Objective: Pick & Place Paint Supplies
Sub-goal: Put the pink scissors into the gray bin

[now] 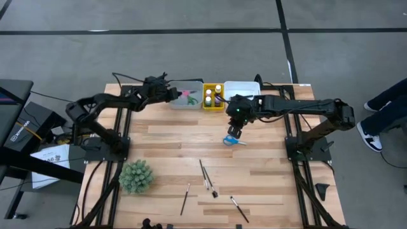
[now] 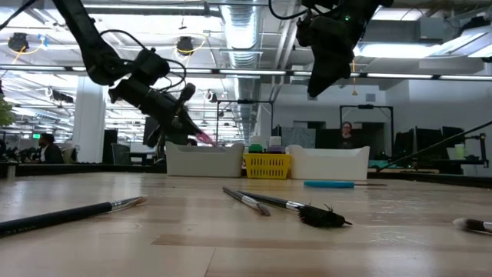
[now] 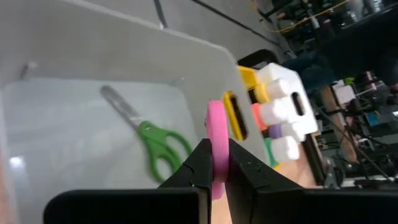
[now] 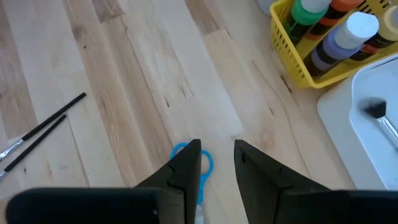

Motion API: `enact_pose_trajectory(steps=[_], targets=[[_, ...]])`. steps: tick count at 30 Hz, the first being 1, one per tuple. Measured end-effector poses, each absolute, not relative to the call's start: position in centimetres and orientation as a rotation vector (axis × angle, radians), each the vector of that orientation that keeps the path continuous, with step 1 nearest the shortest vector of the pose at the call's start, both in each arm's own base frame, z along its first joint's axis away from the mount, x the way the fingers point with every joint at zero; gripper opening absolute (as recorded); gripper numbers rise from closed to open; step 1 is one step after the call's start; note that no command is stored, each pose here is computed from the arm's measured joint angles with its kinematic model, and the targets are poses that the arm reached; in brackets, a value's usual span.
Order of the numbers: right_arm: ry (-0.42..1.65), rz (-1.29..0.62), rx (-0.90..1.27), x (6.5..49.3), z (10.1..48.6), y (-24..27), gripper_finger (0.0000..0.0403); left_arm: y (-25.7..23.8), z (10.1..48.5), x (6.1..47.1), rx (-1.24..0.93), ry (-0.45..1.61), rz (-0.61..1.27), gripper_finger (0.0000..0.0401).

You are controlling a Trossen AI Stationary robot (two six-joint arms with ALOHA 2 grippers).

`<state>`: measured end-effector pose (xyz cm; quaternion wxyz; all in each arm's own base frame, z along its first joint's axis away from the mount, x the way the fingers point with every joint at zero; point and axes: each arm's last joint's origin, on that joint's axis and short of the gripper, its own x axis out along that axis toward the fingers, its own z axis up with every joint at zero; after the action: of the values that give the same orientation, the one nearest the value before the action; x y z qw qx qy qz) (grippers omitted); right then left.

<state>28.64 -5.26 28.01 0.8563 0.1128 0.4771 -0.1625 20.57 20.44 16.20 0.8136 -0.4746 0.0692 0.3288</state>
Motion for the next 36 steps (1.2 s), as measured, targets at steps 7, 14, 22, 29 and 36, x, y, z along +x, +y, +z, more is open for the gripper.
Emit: enact_pose_trajectory(steps=[7, 14, 22, 29, 36], targets=[[1.003, -0.341, 0.236, 28.64, 28.01, -5.26, 0.0092, 20.57, 15.29, 20.70, -1.034, 0.174, 0.714, 0.0011], [1.003, -0.341, 0.236, 28.65, 28.00, -5.25, 0.0092, 20.57, 15.29, 20.70, -1.035, 0.173, 0.714, 0.0011], [1.003, -0.339, 0.234, 28.66, 28.00, -5.25, 0.0092, 20.57, 15.29, 20.70, -1.033, 0.174, 0.714, 0.0012], [0.997, -0.338, 0.234, 28.71, 28.04, -5.25, 0.0092, 20.57, 15.29, 20.70, -1.033, 0.174, 0.714, 0.0013], [0.997, -0.336, 0.230, 28.72, 28.03, -5.25, 0.0092, 20.57, 15.29, 20.70, -1.033, 0.174, 0.714, 0.0015]])
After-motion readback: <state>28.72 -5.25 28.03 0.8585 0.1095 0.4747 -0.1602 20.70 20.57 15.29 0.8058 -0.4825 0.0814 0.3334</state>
